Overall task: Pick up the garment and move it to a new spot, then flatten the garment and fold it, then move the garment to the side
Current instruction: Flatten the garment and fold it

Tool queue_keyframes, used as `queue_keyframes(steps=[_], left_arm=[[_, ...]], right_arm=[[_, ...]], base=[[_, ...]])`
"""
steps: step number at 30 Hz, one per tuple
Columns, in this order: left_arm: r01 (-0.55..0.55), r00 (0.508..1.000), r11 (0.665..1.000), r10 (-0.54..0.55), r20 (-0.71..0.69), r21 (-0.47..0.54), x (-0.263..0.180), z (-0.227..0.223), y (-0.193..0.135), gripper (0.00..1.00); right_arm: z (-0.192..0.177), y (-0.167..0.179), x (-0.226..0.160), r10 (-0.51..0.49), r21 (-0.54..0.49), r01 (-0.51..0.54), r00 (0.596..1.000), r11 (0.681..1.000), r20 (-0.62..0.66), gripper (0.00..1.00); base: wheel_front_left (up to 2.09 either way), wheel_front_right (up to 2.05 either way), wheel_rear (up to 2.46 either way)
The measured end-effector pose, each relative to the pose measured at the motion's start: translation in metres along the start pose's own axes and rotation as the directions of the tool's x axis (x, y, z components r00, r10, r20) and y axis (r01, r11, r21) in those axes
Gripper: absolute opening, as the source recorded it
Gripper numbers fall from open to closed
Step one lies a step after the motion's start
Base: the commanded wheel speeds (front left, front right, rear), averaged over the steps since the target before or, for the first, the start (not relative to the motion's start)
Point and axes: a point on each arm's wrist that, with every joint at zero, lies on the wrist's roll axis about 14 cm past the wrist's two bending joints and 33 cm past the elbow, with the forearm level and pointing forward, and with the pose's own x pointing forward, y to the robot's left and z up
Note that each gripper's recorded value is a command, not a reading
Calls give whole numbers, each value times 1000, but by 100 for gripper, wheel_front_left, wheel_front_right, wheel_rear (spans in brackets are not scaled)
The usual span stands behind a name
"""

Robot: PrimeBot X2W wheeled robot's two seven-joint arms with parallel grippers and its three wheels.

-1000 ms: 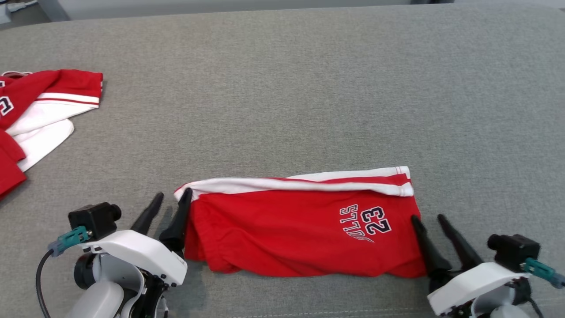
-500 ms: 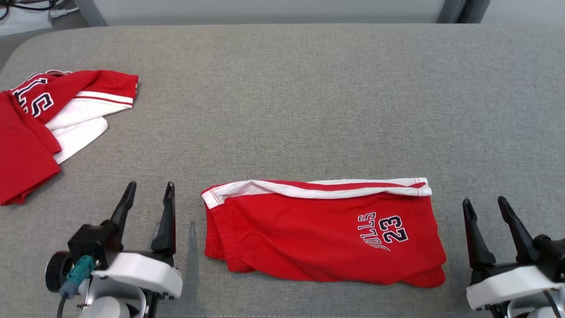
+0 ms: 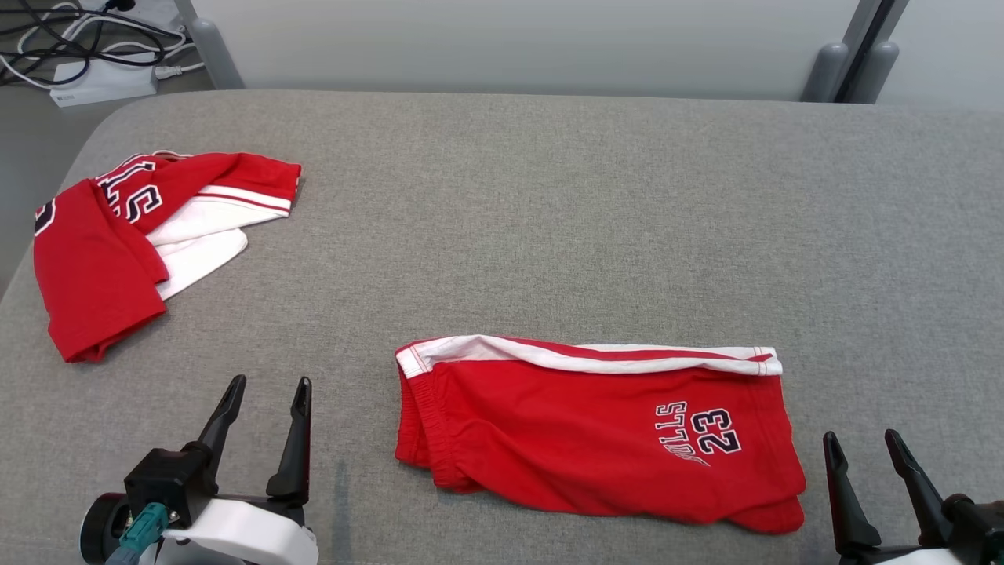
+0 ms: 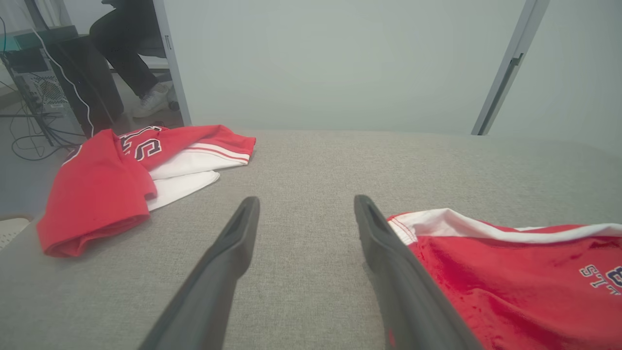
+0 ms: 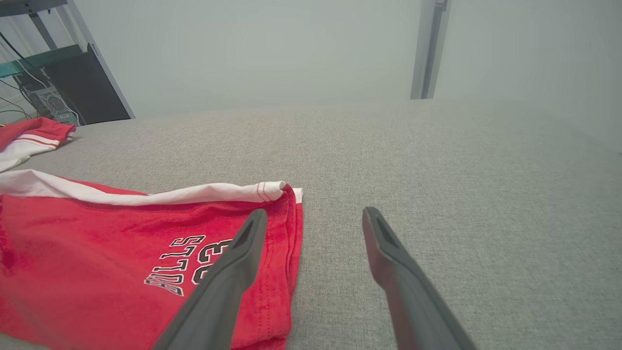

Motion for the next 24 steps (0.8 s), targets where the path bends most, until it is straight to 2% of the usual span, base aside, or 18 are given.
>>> queue_keyframes(steps=[9, 24], left_arm=[[-11, 1000, 1000, 11, 29, 5, -5, 8, 3, 100], [-17, 1000, 999, 18, 22, -28, -4, 3, -1, 100]], right_arm=[[-6, 2, -1, 7, 1, -7, 1000, 1000, -21, 100], [-65, 29, 26, 97, 68, -83, 967, 994, -236, 100]], base=[[0, 0, 0], [0, 0, 0]])
